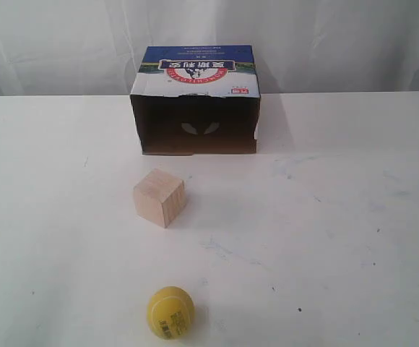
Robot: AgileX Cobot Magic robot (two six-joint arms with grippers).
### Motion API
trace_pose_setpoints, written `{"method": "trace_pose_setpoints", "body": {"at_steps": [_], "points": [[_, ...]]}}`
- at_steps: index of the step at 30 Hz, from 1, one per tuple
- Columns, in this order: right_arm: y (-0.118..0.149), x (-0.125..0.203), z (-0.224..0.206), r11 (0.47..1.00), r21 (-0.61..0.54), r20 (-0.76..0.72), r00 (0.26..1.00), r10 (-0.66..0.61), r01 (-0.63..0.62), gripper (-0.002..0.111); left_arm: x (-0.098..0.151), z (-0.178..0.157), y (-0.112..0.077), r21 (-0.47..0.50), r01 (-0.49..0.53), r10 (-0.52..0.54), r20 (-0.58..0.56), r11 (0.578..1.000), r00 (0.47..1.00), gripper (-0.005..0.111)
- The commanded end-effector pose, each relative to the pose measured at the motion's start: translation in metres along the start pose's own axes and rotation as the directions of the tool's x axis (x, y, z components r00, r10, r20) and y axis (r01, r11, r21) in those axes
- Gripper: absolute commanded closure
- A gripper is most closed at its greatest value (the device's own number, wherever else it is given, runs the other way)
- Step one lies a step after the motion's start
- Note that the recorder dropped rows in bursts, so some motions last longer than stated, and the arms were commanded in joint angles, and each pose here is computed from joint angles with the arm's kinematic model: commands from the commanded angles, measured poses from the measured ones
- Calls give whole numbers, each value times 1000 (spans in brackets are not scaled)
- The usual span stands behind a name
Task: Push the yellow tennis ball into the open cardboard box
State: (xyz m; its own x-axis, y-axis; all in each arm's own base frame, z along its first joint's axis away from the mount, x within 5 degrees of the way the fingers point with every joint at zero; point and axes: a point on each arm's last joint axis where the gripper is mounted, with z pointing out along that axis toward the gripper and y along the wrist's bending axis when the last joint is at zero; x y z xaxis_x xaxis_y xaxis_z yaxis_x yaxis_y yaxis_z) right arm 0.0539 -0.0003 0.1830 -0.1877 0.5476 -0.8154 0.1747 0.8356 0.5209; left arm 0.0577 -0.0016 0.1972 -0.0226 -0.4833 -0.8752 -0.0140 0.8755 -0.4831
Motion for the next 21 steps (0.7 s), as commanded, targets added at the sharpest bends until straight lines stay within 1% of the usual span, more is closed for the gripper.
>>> {"method": "trace_pose_setpoints", "body": {"at_steps": [1, 3, 5, 6, 7, 9, 11, 12, 14, 15, 21], "points": [[0, 0, 0, 1000, 3, 9, 1000, 0, 0, 108, -22, -4, -9, 53, 181, -186, 107, 982, 977, 107], [0, 0, 0, 1000, 3, 9, 1000, 0, 0, 108, -33, -6, -16, 82, 208, -217, 133, 975, 967, 107], [0, 0, 0, 1000, 3, 9, 1000, 0, 0, 108, -48, -11, -25, 127, 259, -278, 157, 957, 948, 107], [0, 0, 0, 1000, 3, 9, 1000, 0, 0, 108, -57, -15, -31, 150, 259, -283, 172, 954, 944, 107], [0, 0, 0, 1000, 3, 9, 1000, 0, 0, 108, -67, -19, -36, 165, 220, -250, 198, 962, 948, 107], [0, 0, 0, 1000, 3, 9, 1000, 0, 0, 108, -81, -26, -44, 157, 75, -114, 256, 985, 960, 107], [0, 0, 0, 1000, 3, 9, 1000, 0, 0, 108, -94, -33, -51, 128, -72, 31, 300, 989, 954, 107], [0, 0, 0, 1000, 3, 9, 1000, 0, 0, 108, -98, -36, -54, 112, -125, 86, 308, 986, 948, 107], [0, 0, 0, 1000, 3, 9, 1000, 0, 0, 108, -103, -40, -57, 93, -174, 140, 289, 980, 947, 107], [0, 0, 0, 1000, 3, 9, 1000, 0, 0, 108, -104, -41, -59, 88, -181, 151, 268, 980, 952, 107], [0, 0, 0, 1000, 3, 9, 1000, 0, 0, 108, -98, -39, -58, 93, -178, 162, 160, 980, 974, 107]]}}
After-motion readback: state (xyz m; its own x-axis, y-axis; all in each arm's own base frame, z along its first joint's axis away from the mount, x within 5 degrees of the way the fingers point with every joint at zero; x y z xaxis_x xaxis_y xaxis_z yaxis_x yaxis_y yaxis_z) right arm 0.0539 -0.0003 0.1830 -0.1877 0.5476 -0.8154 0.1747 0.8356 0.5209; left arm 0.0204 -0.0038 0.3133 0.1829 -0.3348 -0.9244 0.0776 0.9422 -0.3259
